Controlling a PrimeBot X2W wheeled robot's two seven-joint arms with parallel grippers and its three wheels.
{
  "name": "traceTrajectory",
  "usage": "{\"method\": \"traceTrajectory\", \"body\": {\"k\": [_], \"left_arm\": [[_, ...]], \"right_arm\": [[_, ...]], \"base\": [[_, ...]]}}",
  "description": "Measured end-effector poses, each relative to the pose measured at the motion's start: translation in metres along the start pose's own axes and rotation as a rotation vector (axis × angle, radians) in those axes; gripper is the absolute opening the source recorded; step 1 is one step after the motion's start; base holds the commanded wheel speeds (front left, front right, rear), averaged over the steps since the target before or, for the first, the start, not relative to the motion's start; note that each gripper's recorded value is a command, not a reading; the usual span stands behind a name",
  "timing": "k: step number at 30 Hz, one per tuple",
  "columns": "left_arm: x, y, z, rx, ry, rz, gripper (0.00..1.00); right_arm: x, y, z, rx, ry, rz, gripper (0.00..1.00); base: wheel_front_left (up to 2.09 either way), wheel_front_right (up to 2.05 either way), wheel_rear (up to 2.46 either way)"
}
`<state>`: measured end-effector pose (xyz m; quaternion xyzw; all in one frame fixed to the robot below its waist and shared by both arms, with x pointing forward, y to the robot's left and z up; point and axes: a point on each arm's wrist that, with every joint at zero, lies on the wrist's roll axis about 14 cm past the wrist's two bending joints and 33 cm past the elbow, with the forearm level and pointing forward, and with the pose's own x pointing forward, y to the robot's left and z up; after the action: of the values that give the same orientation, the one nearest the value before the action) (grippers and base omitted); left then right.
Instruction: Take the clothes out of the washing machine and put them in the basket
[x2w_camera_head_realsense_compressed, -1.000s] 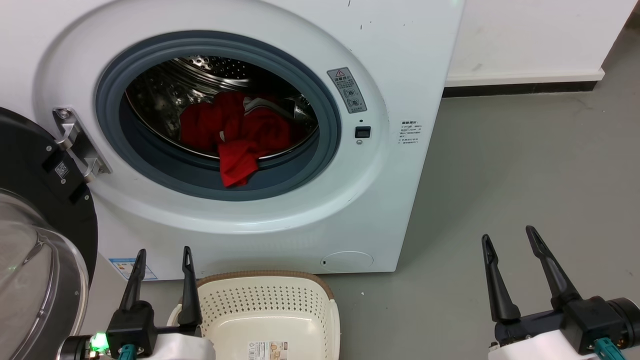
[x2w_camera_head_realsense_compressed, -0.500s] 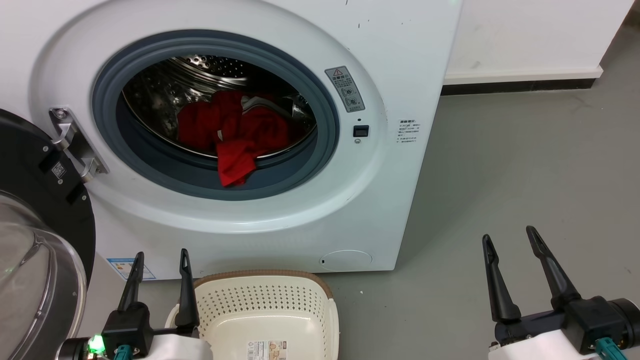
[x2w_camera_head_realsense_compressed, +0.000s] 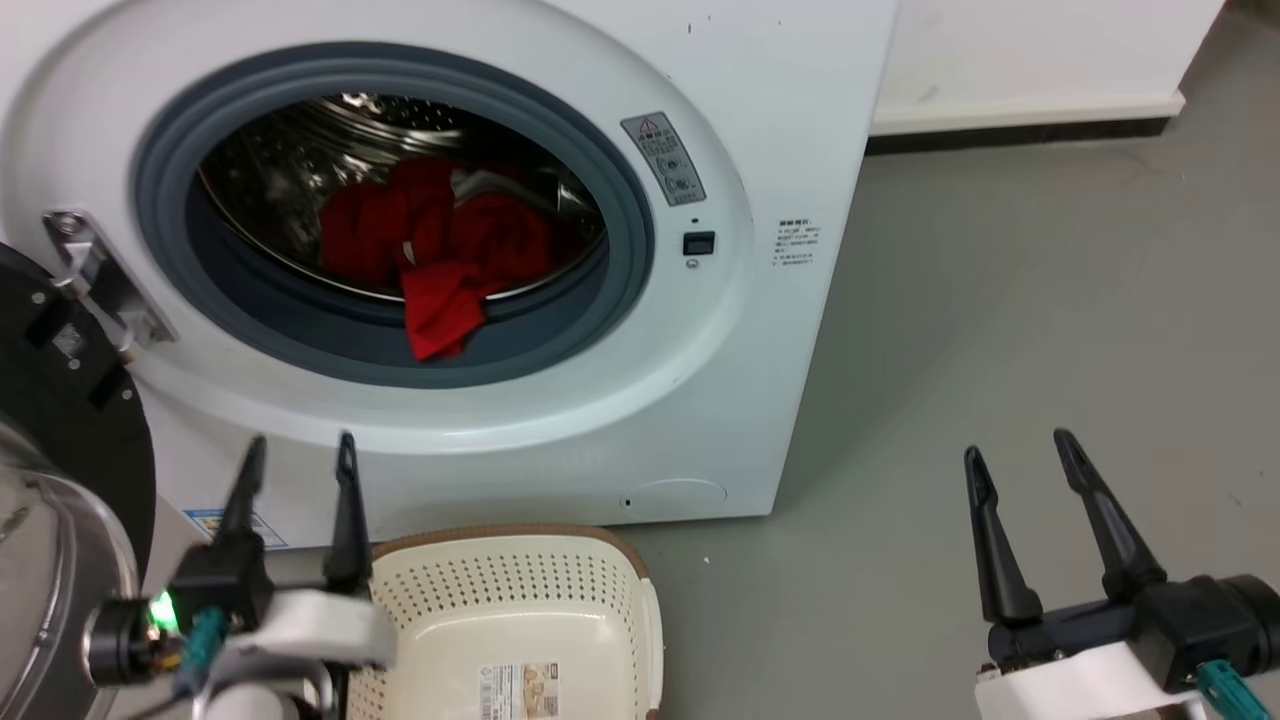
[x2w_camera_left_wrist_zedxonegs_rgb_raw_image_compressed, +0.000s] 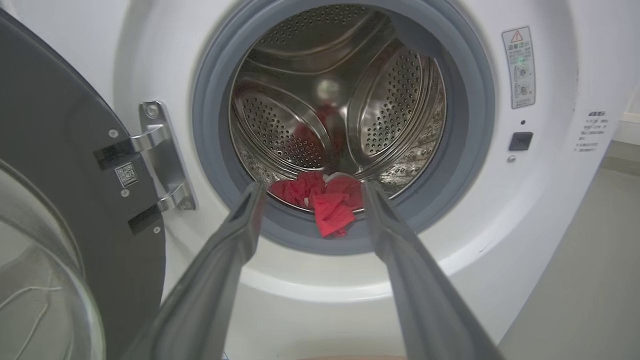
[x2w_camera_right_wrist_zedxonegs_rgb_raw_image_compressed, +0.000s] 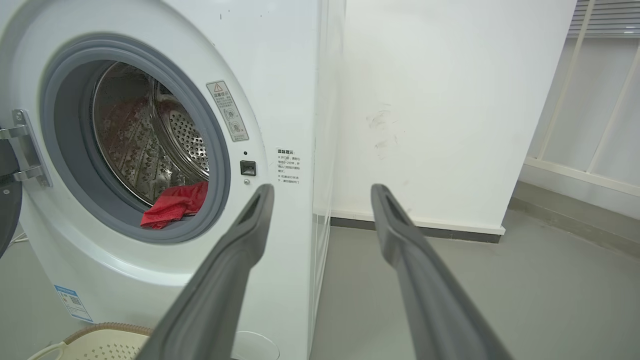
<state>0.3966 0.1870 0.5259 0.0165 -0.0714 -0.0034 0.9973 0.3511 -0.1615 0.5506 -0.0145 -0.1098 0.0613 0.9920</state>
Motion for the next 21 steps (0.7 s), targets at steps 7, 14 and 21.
{"method": "traceTrajectory", "body": {"k": [7, 14, 21], "left_arm": [[0.059, 0.004, 0.006, 0.003, -0.04, -0.026, 1.0], [0.122, -0.002, -0.012, 0.024, -0.009, -0.074, 1.0], [0.182, -0.01, -0.049, 0.065, 0.072, -0.118, 1.0]], "right_arm": [[0.016, -0.008, -0.005, -0.008, 0.005, -0.016, 1.0], [0.032, -0.02, -0.019, -0.013, 0.03, -0.044, 1.0], [0.044, -0.037, -0.039, -0.015, 0.071, -0.084, 1.0]], "base": [[0.0, 0.0, 0.0], [0.0, 0.0, 0.0], [0.0, 0.0, 0.0]]}}
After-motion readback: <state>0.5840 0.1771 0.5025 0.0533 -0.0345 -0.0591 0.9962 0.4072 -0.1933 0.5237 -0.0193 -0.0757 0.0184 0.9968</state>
